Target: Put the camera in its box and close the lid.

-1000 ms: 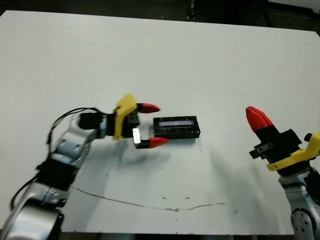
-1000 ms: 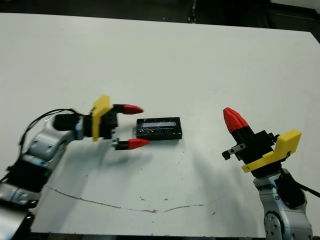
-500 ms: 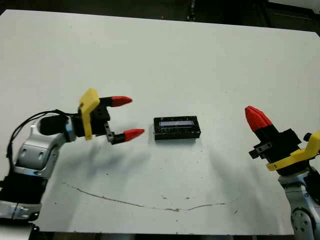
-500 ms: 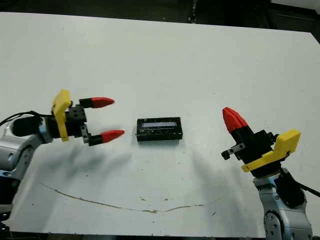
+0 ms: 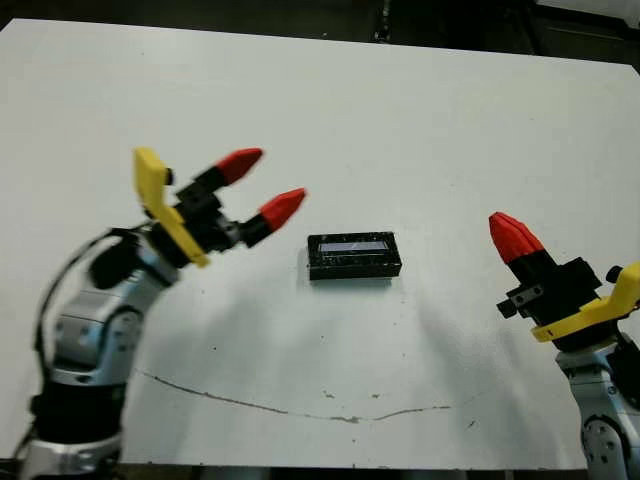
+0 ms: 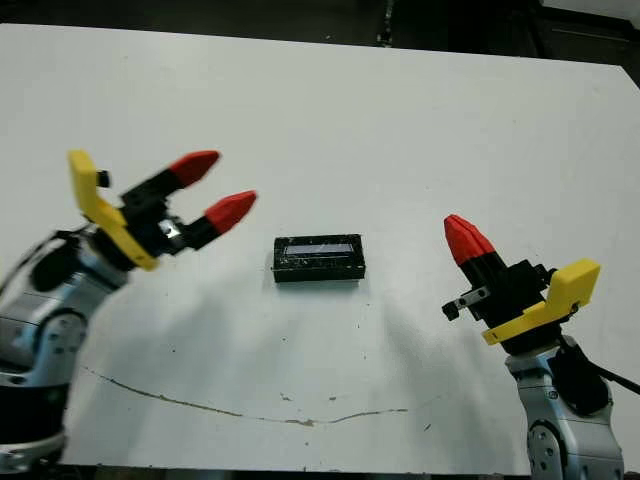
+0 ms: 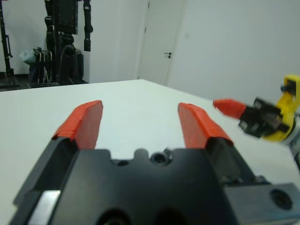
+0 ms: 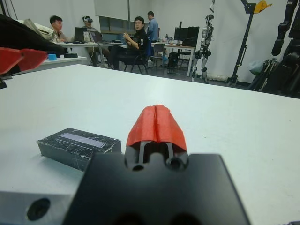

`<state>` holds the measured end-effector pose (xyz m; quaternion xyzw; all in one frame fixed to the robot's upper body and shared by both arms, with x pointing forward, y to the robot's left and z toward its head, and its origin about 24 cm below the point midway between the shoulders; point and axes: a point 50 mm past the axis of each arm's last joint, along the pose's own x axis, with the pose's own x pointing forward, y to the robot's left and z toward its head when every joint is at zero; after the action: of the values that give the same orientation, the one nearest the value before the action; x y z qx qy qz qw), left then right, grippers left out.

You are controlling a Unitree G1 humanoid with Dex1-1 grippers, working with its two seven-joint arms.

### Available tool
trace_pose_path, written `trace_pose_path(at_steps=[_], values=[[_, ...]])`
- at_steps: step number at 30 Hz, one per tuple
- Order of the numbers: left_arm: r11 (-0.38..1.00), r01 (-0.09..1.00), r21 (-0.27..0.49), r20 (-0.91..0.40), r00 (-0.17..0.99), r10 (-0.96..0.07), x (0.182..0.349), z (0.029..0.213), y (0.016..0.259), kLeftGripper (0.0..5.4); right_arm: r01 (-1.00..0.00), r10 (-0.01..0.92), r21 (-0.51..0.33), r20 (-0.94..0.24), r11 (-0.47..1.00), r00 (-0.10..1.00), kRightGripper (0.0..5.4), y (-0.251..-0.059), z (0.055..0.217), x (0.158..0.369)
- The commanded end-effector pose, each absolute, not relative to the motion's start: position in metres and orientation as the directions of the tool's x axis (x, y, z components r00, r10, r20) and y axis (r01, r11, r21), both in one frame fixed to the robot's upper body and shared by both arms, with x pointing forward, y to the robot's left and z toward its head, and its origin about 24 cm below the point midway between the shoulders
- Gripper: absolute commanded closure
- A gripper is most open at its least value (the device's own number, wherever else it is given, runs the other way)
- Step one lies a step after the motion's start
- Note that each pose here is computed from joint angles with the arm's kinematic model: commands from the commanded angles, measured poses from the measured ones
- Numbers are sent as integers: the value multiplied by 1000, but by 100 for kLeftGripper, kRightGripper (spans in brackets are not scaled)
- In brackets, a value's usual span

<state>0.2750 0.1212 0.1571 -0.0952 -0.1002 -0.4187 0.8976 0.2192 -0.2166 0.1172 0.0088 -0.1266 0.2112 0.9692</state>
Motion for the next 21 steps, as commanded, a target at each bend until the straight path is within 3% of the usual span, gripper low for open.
trace_pose_path(at_steps=[1, 8, 17, 21], values=[[637, 758, -142, 194, 652, -733, 276, 152, 98, 191, -383, 376, -21, 244, 924, 894, 540, -218, 116, 218], [744, 639, -193, -6, 758, -652, 279, 136, 56, 291, -332, 314, 35, 246, 943, 917, 540, -220, 116, 218], [788, 557, -261, -223, 760, -611, 278, 84, 16, 432, -296, 275, 62, 233, 953, 933, 540, -219, 117, 217], [810, 532, -247, -316, 746, -586, 269, 65, 6, 489, -300, 278, 63, 234, 952, 932, 540, -218, 117, 217]])
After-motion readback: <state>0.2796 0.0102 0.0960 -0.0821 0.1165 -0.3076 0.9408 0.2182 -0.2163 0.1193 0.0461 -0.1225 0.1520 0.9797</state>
